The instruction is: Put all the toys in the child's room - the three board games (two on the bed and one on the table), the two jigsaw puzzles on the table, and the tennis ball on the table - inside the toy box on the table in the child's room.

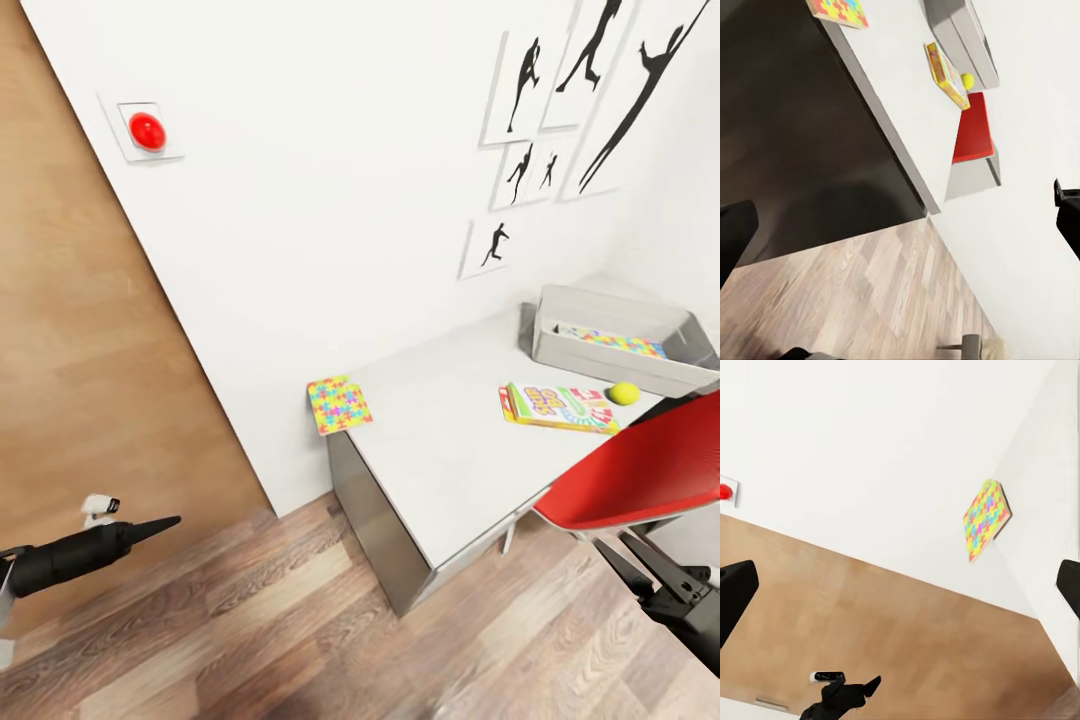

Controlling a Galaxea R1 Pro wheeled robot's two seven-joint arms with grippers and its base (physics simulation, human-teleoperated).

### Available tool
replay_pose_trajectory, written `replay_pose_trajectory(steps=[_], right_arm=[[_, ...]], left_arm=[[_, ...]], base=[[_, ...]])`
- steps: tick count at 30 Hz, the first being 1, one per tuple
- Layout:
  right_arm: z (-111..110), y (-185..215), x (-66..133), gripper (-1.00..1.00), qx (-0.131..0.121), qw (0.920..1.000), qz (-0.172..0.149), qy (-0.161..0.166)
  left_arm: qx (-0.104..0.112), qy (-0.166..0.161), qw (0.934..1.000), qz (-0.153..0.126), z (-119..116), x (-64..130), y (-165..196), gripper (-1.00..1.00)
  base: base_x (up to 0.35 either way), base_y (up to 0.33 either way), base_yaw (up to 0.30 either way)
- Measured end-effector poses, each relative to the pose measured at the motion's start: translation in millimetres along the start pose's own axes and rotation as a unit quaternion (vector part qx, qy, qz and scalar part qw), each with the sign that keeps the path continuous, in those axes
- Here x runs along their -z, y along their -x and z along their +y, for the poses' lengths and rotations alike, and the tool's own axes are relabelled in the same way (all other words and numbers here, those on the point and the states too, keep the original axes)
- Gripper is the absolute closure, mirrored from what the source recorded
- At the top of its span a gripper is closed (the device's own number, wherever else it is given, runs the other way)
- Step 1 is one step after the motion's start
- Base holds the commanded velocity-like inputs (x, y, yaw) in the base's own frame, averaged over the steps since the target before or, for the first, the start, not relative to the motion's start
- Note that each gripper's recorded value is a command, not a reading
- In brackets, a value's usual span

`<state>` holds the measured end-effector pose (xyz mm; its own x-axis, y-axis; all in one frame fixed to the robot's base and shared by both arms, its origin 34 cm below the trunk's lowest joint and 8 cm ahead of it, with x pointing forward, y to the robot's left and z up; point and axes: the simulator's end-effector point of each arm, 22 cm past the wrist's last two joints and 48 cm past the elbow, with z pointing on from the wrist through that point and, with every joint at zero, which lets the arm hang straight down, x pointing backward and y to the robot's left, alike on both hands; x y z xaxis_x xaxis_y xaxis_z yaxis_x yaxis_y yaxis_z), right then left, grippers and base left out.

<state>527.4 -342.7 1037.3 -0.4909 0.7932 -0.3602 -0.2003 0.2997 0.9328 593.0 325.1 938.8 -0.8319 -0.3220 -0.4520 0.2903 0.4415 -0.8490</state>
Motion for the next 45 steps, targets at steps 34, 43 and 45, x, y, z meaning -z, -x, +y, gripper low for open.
replay_pose_trajectory(steps=[34, 43, 45], right_arm=[[-7, -9, 0.0, -1.00, 0.019, 0.9994, 0.020, -0.022], [-4, -8, 0.1, -1.00, 0.021, 0.9994, 0.019, -0.019], [-3, -8, 0.2, -1.00, 0.022, 0.9994, 0.019, -0.018]], left_arm=[[-0.006, -0.005, 0.9999, 0.007, -7, -3.1, -1, -1.00], [-0.009, -0.006, 0.9999, 0.006, -10, -2.5, 1, -1.00], [-0.010, -0.007, 0.9999, 0.005, -11, -2.2, 2, -1.00]], base=[[0.000, 0.000, -0.049], [0.000, 0.000, -0.091], [0.000, 0.000, -0.147]])
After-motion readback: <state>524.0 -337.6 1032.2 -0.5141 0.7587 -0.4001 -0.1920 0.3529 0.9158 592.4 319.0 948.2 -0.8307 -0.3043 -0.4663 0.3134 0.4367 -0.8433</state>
